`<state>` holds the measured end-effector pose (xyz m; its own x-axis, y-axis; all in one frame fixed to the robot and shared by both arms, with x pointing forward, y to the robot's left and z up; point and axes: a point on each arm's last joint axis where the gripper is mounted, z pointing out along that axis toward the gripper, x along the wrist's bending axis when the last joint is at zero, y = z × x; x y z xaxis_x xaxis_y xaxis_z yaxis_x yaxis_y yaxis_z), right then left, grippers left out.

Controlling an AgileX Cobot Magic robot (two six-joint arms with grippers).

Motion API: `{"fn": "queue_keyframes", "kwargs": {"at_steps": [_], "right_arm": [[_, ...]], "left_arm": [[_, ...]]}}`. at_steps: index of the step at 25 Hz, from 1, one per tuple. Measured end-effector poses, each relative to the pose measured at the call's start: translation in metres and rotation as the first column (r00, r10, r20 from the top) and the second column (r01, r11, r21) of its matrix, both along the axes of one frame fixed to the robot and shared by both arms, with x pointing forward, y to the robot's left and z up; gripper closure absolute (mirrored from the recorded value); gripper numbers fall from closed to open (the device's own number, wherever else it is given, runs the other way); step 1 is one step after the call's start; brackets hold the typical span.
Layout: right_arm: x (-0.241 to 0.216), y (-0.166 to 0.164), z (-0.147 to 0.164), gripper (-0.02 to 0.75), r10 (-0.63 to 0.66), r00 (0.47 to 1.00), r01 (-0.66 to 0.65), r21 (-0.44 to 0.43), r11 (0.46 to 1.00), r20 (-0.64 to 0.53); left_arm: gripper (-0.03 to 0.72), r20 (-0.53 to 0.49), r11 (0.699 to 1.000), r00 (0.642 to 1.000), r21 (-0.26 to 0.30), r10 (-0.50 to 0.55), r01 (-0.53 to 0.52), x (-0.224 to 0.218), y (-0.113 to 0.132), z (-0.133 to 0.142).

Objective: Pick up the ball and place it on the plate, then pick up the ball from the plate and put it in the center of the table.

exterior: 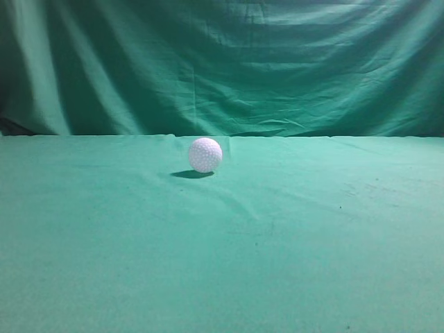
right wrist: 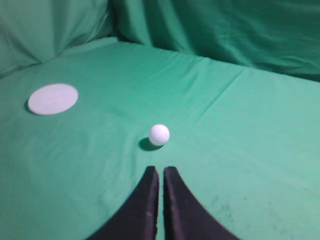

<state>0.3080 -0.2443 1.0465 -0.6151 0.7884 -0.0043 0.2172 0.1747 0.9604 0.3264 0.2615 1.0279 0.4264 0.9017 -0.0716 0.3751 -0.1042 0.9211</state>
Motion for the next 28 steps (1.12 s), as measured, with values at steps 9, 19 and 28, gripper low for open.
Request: {"fn": "queue_keyframes", "kwargs": {"at_steps": [9, 19, 28], "right_arm": [[-0.013, -0.034, -0.041, 0.738, -0.317, 0.947, 0.315, 0.061, 0.947, 0.041], [-0.016, -0.046, -0.094, 0.738, -0.531, 0.846, 0.533, 0.104, 0.84, -0.042], [-0.017, -0.046, -0.1, 0.738, -0.529, 0.847, 0.531, 0.039, 0.847, -0.051]], "left_arm": [[0.688, 0.0, 1.0, 1.0, 0.0, 0.0, 0.0, 0.0, 0.0, 0.0], [0.688, 0.0, 1.0, 1.0, 0.0, 0.0, 0.0, 0.0, 0.0, 0.0], [0.688, 0.0, 1.0, 1.0, 0.0, 0.0, 0.0, 0.0, 0.0, 0.0]]}}
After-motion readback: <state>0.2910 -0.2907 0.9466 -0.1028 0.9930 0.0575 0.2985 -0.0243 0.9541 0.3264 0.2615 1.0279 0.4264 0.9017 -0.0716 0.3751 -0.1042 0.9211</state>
